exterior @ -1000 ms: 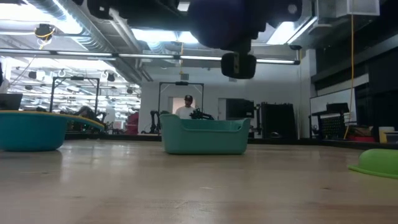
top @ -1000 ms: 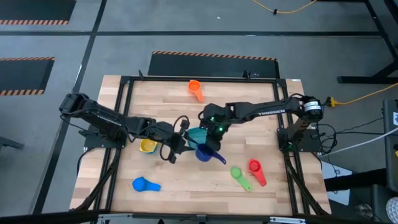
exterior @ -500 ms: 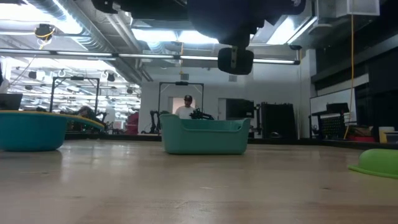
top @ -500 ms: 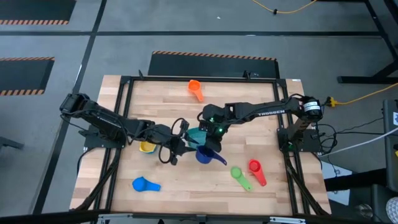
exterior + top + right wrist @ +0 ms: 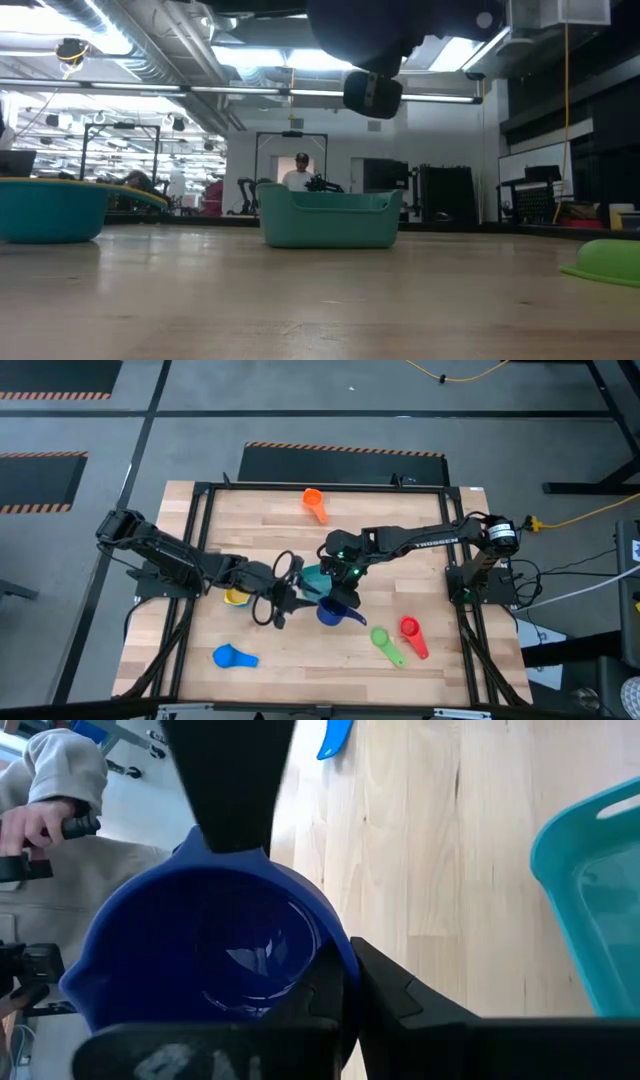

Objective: Nest measuring cups in basket
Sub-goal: Stack the dark blue measuring cup on top of the yellow measuring cup

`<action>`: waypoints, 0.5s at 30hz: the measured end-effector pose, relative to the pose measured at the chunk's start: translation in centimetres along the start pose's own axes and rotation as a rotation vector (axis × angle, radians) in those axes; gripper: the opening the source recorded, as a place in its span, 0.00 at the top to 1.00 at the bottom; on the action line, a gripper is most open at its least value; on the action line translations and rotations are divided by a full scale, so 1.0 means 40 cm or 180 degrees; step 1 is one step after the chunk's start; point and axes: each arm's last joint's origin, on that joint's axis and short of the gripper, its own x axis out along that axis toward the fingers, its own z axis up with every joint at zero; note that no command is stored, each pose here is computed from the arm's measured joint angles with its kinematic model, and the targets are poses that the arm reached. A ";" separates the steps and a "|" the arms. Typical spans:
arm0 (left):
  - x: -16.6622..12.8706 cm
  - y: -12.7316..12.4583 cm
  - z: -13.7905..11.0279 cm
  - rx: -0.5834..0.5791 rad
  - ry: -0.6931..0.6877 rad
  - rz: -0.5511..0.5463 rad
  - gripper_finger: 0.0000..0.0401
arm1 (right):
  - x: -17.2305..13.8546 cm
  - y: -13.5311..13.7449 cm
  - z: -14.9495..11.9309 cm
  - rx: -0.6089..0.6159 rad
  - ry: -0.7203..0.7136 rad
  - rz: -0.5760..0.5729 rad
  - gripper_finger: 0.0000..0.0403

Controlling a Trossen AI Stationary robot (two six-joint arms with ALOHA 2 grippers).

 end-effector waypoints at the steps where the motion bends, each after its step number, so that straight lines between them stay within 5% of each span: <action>1: 0.000 -0.002 0.001 0.0003 -0.0005 -0.0009 0.69 | 0.000 0.000 0.000 -0.0002 0.0000 0.0000 0.96; 15: -0.001 -0.002 0.010 0.0218 -0.0149 -0.0046 0.81 | 0.000 0.004 0.008 -0.0071 -0.0097 0.0041 0.96</action>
